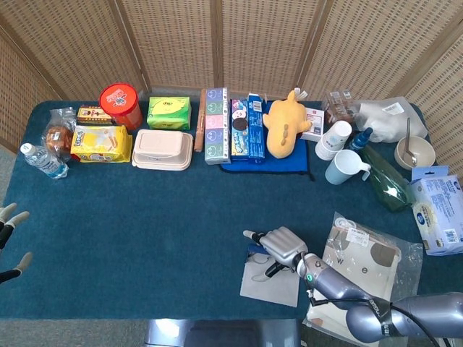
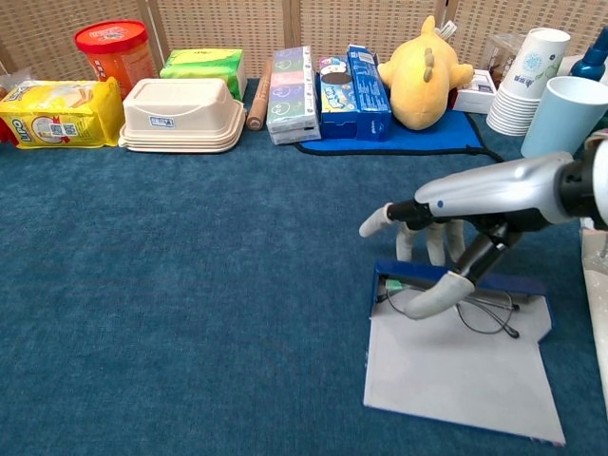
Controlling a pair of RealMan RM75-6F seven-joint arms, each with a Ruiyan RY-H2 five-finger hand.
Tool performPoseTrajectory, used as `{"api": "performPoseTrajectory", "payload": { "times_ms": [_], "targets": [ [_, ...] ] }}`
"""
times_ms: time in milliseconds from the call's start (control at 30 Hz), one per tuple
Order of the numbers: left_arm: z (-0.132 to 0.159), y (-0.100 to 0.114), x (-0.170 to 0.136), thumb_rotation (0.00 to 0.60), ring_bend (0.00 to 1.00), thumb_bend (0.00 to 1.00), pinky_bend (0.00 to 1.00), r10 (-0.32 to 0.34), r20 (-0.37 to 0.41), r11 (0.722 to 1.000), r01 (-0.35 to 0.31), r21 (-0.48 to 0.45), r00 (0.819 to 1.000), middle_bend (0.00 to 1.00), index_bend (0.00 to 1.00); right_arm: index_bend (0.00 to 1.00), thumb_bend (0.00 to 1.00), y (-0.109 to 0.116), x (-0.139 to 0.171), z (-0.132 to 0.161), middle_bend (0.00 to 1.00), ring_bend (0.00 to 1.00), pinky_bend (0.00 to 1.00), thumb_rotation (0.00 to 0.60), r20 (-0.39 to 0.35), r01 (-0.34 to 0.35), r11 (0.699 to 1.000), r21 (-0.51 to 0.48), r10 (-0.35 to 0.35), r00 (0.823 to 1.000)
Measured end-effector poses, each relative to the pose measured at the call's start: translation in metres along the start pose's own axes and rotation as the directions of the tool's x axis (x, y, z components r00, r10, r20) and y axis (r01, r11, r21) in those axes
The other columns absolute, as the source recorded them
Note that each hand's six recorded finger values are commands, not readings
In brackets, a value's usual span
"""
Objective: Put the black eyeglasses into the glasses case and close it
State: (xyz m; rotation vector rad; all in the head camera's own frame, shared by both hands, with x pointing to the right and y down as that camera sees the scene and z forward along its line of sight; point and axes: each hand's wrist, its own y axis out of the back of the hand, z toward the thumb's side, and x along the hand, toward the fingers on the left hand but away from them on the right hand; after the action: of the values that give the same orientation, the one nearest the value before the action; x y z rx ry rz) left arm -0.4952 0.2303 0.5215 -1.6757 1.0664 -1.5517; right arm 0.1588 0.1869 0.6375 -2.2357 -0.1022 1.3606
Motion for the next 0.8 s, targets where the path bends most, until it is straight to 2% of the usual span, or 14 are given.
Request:
{"api": "performPoseTrajectory", "payload": {
  "times_ms": [400, 800],
  "targets": [
    [0.001, -0.003, 0.0, 0.6, 0.0, 0.31, 0.0, -0.003, 0.008, 1.0, 0.003, -0.006, 1.0, 0.04, 0.12, 0.0, 0.16, -0.015, 0.016, 0.005, 0.28, 0.37, 0.38, 0.246, -0.013, -0.025, 1.0, -0.009, 0.025, 1.0],
    [-0.001, -0.001, -0.005, 0.6, 0.0, 0.31, 0.0, -0.002, -0.003, 1.0, 0.002, -0.004, 1.0, 0.04, 0.12, 0.0, 0.16, -0.029, 0.014, 0.024, 0.28, 0.37, 0.38, 0.242, -0.081, -0.053, 0.999, 0.003, 0.054, 0.995]
  ]
}}
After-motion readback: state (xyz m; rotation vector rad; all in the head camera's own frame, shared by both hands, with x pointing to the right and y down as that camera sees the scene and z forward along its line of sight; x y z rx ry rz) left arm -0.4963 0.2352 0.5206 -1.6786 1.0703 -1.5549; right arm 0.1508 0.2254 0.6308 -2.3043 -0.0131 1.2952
